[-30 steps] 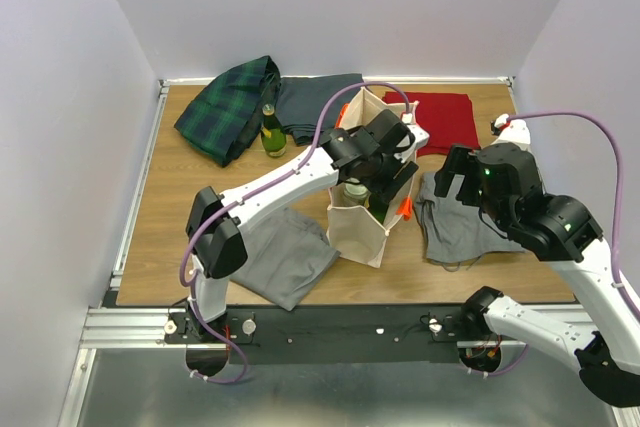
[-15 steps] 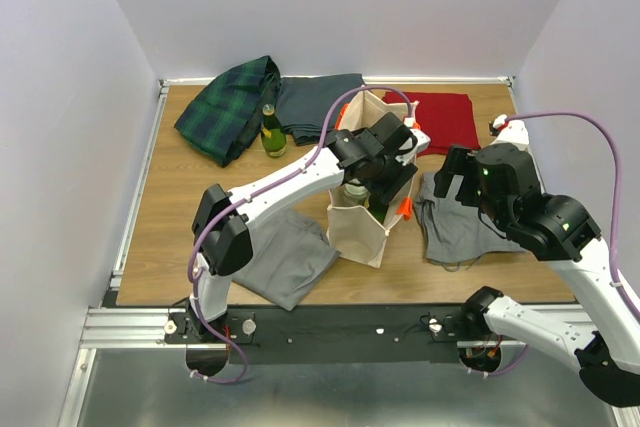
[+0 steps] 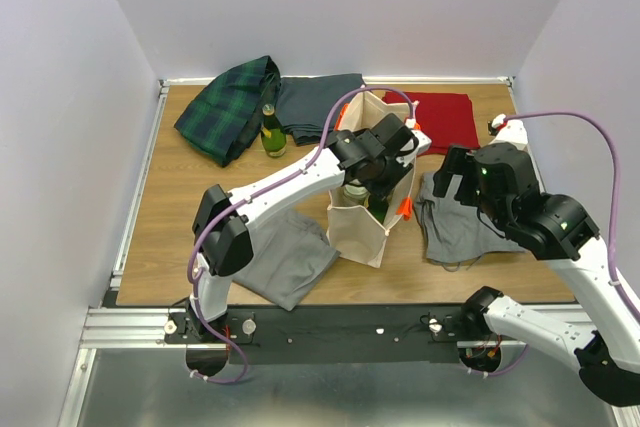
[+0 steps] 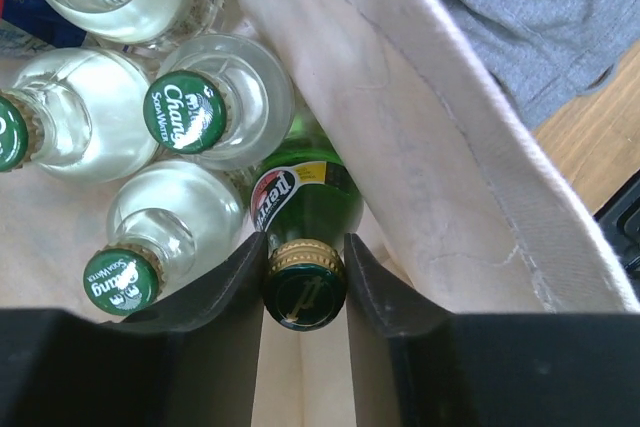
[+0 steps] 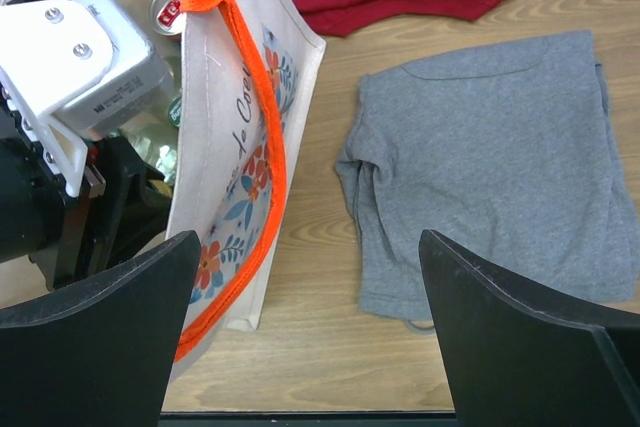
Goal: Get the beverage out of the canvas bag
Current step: Take out the drink from the canvas bag.
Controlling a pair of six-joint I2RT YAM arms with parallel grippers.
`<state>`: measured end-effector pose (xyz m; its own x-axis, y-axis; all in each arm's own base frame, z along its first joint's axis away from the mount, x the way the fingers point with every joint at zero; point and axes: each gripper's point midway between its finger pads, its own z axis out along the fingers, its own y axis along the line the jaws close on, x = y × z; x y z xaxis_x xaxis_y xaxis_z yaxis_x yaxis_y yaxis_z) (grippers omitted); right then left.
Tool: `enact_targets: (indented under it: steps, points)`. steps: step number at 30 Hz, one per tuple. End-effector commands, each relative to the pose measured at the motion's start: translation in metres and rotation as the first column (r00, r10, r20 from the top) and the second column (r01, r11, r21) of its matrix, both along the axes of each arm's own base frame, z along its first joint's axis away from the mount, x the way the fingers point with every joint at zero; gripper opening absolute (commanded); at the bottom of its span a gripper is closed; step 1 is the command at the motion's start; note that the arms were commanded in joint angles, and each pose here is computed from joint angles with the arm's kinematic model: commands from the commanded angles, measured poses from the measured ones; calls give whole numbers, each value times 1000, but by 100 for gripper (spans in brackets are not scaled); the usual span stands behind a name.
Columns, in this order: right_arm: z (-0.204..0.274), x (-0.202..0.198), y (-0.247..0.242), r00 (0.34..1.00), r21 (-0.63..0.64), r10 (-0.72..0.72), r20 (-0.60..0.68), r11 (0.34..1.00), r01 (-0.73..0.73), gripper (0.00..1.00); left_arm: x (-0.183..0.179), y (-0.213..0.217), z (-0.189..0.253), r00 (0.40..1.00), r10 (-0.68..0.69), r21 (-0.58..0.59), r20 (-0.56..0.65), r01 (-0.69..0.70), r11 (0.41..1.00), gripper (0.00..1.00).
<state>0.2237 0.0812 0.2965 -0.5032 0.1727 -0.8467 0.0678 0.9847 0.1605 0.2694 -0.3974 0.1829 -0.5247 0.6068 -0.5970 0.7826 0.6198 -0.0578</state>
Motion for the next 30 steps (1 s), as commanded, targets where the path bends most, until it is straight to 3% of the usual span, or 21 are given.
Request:
enact_targets:
  steps: [1, 3, 7, 30]
  points:
    - [2, 5, 3, 1000, 7, -6, 21, 1000, 6, 99, 3, 3, 8, 1000, 2, 18, 25, -2, 1000, 35]
    - [2, 5, 3, 1000, 5, -4, 19, 1000, 4, 99, 3, 2, 8, 1000, 0, 16, 24, 0, 1000, 30]
    - [1, 5, 2, 1000, 3, -7, 19, 1000, 7, 99, 3, 1, 11, 1000, -2, 14, 25, 1, 1000, 0]
    - [2, 5, 1, 999, 18, -23, 32, 1000, 22, 99, 6, -4, 90, 992, -21, -99, 123, 33, 994, 0]
